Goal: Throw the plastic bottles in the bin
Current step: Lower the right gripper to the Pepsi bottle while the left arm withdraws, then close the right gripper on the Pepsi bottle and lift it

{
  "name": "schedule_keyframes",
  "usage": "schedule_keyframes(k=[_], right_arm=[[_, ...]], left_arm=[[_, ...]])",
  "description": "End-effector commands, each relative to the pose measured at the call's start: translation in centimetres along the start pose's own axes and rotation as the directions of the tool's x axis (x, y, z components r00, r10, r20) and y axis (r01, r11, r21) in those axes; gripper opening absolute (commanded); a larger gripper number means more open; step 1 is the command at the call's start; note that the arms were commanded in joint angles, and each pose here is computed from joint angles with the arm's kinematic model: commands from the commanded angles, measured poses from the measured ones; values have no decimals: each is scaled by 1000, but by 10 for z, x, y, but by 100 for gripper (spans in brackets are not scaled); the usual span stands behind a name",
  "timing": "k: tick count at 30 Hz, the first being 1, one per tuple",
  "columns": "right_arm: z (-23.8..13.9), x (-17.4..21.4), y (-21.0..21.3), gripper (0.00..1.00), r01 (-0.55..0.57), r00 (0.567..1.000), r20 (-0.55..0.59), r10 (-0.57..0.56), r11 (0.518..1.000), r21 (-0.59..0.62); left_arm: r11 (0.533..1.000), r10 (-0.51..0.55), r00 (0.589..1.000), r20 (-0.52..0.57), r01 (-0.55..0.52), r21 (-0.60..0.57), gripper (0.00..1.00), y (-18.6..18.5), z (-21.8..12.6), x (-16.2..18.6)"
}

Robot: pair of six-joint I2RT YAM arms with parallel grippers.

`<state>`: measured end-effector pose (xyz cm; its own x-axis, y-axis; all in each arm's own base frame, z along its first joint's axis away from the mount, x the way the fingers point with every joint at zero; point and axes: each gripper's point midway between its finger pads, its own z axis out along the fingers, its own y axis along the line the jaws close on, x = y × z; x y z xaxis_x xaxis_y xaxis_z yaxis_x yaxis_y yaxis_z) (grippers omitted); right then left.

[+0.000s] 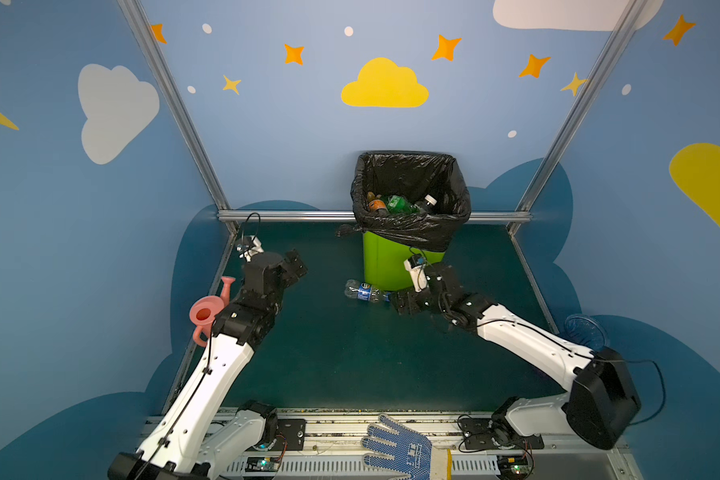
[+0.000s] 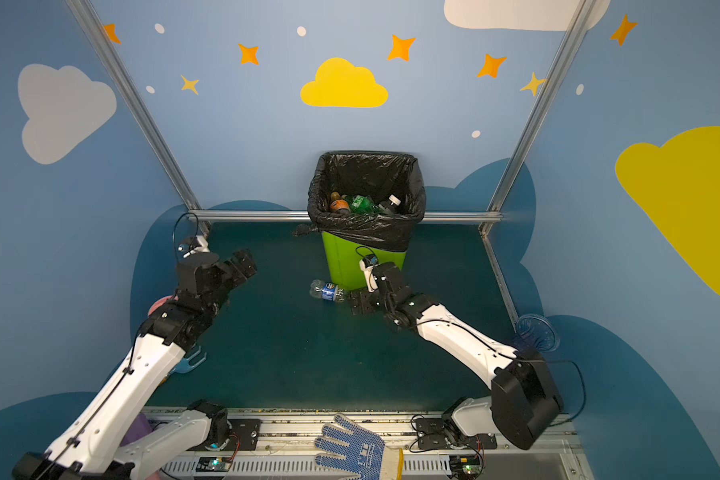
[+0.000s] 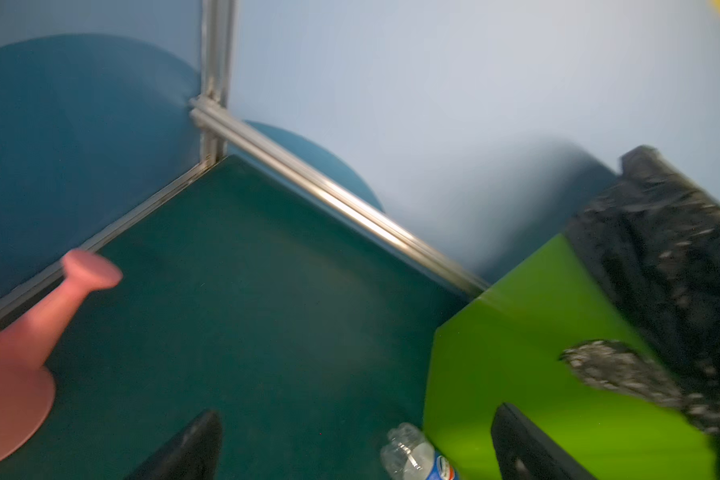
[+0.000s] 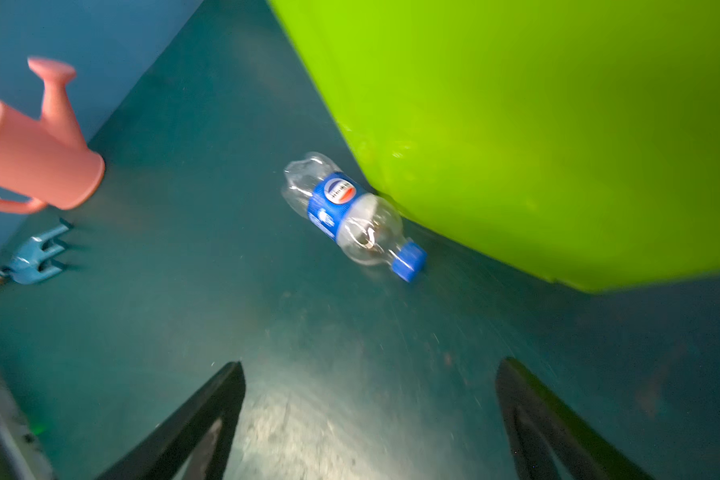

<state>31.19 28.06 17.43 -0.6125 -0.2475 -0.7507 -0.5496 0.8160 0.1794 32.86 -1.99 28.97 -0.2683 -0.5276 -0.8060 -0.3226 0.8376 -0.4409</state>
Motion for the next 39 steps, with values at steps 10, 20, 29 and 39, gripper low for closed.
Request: schedule_keyframes(k=[10,20,29,39], right_arm=[[80,8,49,93,347,923,-187,-336,937,33],[124,21,37,92,494,818,-378,-433,866,77],[148,23,32,92,585,739,-461,-491,807,80],[171,41,25,85,669,633,-568,-526,741,60]], left_arm=[[979,-127,986,-109,107,-171,100,95,0,85],[971,-143,975,-171,105,-213,100,115,1,115],[967,-147,974,-175,104,-232,100,124,-2,121],[964,-146,974,-173,101,-244,100,132,-7,125]])
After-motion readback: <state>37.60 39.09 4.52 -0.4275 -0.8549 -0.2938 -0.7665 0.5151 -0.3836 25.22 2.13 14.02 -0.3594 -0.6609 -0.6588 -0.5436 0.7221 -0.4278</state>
